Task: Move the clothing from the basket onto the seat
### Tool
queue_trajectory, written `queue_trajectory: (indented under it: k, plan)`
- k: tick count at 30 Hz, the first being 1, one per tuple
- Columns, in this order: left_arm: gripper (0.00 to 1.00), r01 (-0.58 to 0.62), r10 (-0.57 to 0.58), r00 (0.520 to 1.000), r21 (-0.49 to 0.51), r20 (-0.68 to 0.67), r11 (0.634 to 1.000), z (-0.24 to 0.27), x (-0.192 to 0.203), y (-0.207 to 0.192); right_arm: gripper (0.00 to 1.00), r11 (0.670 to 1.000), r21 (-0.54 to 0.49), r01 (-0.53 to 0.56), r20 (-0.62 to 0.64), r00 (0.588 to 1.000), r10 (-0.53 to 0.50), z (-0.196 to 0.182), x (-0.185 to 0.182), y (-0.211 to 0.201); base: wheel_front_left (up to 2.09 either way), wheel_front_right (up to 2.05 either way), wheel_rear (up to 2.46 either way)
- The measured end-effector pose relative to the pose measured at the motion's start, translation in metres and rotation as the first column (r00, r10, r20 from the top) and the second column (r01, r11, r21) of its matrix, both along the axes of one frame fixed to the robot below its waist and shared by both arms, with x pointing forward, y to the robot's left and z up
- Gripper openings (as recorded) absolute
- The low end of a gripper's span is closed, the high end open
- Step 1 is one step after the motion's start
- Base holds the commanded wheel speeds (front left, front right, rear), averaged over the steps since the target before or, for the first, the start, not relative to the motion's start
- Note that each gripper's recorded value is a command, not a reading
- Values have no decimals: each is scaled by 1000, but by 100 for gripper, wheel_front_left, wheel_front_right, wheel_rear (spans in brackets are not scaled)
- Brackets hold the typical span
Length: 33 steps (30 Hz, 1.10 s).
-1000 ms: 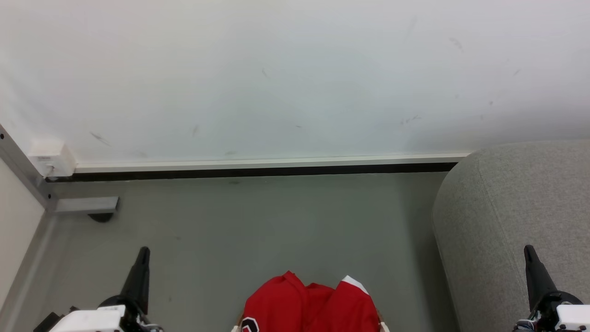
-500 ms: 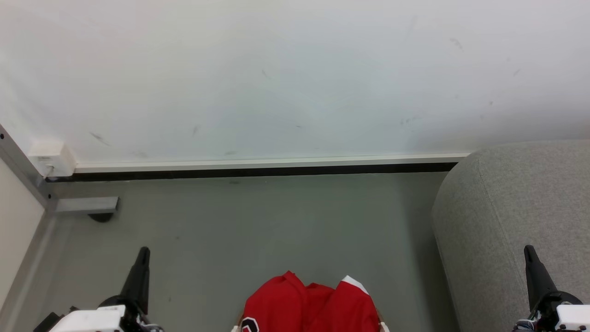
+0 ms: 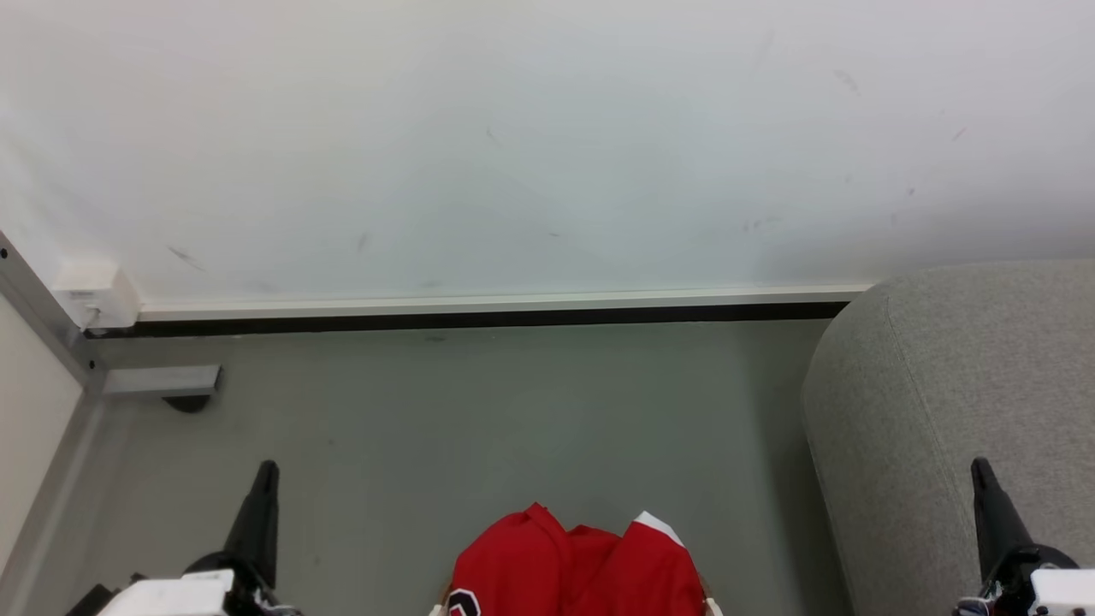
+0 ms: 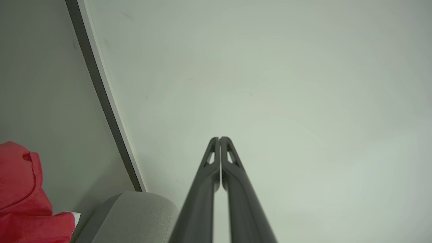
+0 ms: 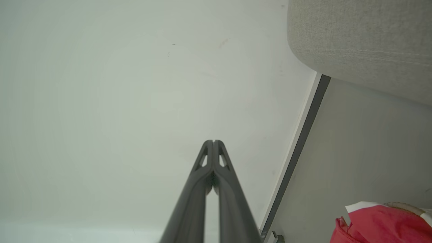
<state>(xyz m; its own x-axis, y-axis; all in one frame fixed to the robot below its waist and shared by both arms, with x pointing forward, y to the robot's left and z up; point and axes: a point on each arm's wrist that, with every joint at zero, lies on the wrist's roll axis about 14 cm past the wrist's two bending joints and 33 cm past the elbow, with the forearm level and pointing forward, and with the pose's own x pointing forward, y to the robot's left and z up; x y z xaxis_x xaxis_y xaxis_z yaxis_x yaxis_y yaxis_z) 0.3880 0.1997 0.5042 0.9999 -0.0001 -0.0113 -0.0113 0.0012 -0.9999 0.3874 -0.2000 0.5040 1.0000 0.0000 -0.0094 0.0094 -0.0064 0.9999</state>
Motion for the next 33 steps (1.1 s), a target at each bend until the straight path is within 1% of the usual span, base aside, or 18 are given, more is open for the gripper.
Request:
queue_trajectory:
  k: [1,4,6,13,17,25,29,33]
  plan:
    - [100,-1,1,1000,-1,-8,1000,-3,-1,0,100,1000,1,0,-8,1000,0,-3,-1,0,0,0,0]
    - [100,-2,2,998,-10,-59,1000,-19,-8,-1,100,1000,12,-1,-55,998,1,-19,-8,3,0,0,0]
    - [100,-11,10,997,-11,-74,1000,-24,-11,-1,100,1000,16,-2,-67,998,3,-23,-11,5,0,0,0]
    - [100,-42,42,998,6,-42,999,-14,-9,4,100,1000,8,-1,-38,999,1,-14,-8,12,0,0,0]
    - [100,-65,65,998,28,-17,998,-6,-8,8,100,1000,-17,1,-18,1000,-2,-7,-6,14,0,0,0]
    - [100,-86,86,996,109,13,990,4,-8,11,100,996,-84,15,11,1000,-14,2,-4,15,0,0,0]
    - [100,-94,89,995,180,32,979,10,-8,11,100,991,-132,18,25,1000,-15,7,-3,16,0,0,0]
    - [100,-93,85,995,260,42,961,13,-9,9,100,979,-204,7,47,999,2,14,-2,23,0,0,0]
